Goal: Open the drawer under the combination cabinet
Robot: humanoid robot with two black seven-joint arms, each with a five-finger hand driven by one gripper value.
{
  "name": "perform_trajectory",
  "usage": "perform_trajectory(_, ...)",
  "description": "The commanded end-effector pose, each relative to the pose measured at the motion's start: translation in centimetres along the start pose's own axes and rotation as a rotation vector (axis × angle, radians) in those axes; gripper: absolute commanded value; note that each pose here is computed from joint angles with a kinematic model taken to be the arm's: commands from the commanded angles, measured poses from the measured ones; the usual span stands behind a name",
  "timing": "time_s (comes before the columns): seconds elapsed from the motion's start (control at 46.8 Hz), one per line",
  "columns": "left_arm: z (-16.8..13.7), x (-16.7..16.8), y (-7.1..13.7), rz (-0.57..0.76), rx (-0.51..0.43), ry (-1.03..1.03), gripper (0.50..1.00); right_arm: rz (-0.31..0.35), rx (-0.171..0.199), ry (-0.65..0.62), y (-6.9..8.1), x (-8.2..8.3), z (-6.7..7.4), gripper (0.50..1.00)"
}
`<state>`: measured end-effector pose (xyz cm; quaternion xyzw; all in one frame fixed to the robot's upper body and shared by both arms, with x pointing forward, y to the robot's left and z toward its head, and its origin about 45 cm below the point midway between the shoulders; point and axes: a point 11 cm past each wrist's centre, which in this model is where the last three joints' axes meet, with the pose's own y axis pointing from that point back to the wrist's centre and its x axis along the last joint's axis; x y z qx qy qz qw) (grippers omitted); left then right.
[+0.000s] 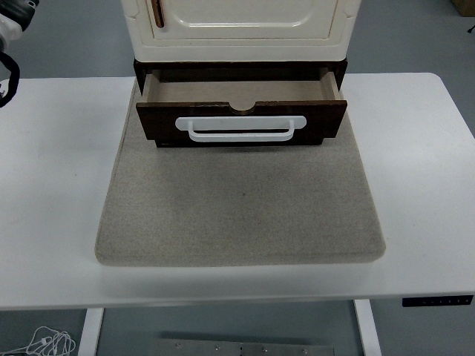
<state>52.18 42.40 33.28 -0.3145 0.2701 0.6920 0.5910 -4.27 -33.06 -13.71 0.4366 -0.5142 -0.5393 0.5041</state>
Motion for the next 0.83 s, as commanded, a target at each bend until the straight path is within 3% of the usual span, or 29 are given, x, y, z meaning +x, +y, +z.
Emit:
perform_trajectory(0.0,-1.3,-0.7,0.0,-0.062,0.017,0.012,1.0,0.002,0.0,0.001,0.0,0.0,0.0,0.926)
perform_trajectory(0.192,-4.1,-1.2,0.5,-0.168,0.034,0.078,1.0,0.0,-0.004,-0.003,0.0,0.0,0.3,0.926)
perform_trajectory(0.812,-7.8,1.5,1.4,-0.11,0.045,0.159,1.0,-0.008,-0.002,-0.013,0.0,-0.1,0.2,0.926)
